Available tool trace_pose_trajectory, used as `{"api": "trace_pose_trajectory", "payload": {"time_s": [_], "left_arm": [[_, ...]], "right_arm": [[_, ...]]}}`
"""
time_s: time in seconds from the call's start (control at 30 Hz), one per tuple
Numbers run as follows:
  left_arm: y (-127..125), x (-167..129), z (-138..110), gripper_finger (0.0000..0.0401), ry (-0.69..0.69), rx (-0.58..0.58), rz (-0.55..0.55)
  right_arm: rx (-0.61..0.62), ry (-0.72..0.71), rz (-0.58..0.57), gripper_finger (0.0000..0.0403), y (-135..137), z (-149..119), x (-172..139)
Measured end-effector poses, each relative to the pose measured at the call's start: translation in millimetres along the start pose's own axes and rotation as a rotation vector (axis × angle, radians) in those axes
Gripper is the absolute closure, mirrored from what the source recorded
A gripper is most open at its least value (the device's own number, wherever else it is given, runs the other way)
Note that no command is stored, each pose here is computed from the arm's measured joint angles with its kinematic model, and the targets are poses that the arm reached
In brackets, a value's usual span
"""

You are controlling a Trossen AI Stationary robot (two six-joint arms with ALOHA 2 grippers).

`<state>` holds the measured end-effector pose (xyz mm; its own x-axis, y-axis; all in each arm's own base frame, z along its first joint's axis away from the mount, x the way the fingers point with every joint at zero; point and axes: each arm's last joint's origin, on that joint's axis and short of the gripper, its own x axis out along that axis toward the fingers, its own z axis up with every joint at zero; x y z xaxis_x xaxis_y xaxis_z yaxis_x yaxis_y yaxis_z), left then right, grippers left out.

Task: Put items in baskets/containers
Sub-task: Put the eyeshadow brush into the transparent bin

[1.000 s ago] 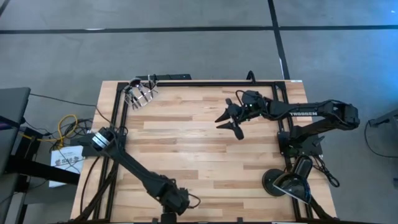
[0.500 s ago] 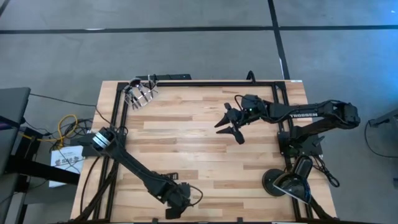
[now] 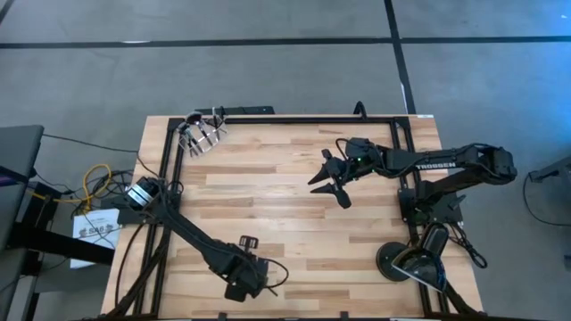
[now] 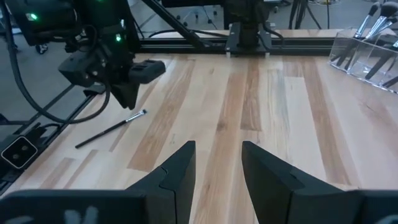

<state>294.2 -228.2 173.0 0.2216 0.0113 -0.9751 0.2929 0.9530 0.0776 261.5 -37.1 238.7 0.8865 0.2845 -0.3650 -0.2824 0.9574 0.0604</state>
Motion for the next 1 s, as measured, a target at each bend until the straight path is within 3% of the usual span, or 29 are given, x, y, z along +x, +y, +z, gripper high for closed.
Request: {"api": "trace_pose_trajectory", "payload": {"time_s": [0.5, 0.8, 1.0], "left_arm": [[-4.6, 15.8, 3.7, 0.0326, -0.037, 0.085, -0.037], [-4.3, 28.2, 4.2, 0.0285, -0.014, 0.093, -0.025], [-6.5, 37.1, 5.5, 0.0287, -0.017, 0.096, -0.032]], "right_arm": [[-0.005, 0.008, -0.021, 0.0283, -0.5, -0.6, 0.0], [-0.007, 0.010, -0.016, 0.0283, 1.0, -0.6, 0.7], [-0.006, 0.011, -0.016, 0.0283, 1.0, -0.7, 0.7]]}}
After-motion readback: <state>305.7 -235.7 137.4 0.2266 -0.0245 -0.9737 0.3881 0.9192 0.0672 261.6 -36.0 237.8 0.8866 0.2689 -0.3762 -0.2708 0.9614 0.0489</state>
